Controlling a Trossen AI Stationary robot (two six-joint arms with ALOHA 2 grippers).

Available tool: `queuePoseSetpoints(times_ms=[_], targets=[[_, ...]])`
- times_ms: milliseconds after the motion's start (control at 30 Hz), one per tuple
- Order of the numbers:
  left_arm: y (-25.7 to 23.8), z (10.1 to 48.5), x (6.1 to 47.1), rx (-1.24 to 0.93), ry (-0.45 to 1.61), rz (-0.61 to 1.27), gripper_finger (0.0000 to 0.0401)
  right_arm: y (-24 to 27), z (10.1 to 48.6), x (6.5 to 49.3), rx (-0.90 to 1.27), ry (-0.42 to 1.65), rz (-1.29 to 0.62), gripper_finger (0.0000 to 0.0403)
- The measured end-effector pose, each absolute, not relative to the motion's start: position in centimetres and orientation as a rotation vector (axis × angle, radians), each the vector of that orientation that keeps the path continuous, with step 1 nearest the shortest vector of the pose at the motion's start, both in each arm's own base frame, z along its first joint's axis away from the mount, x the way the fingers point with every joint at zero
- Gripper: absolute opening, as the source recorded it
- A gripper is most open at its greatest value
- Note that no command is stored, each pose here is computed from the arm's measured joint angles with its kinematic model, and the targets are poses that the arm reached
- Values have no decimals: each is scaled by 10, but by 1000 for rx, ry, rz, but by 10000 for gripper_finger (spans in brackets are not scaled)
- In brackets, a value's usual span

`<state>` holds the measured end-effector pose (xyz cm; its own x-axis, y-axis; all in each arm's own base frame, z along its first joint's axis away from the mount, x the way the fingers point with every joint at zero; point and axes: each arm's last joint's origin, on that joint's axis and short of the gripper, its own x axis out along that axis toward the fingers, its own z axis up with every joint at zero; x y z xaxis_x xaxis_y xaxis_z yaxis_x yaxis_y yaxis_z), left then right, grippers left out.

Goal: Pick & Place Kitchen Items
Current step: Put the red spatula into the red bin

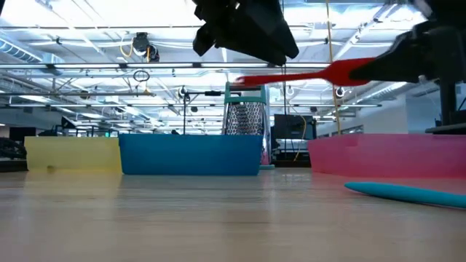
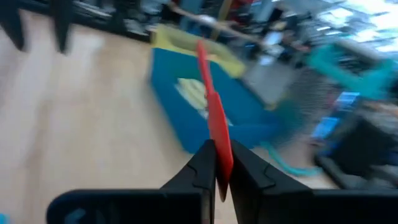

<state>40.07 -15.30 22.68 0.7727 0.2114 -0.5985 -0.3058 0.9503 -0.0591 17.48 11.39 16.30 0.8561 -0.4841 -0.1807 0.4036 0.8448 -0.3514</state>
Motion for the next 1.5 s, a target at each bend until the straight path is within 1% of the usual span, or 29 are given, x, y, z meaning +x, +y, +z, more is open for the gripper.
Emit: queuePoseSetpoints(times_ms=[133,233,433,600,667,767,900,1133,1367,1500], targets=[[-152,226,400,-156,628,310,102,122,161,158,-342,200,-621,17],[-152,226,400,-157,626,312,102,127,163,149,-342,137,-690,17],[-152,226,400,-157,626,311,102,131,163,145,-340,122,-677,18],[-153,226,400,-156,627,310,102,128,174,143,-539,194,-671,18],[-153,226,400,-156,626,309,102,126,186,142,-570,209,-647,18],[-153,226,400,-157,626,310,102,123,207,139,-547,192,-600,17],[-153,226,400,-156,626,310,102,113,229,131,-571,207,-675,15],[-155,226,399,-155,626,305,102,94,259,118,-535,198,-689,15],[-157,225,398,-156,627,301,102,77,270,110,-439,170,-725,14],[-159,225,398,-155,627,296,102,70,258,104,-417,160,-728,14]])
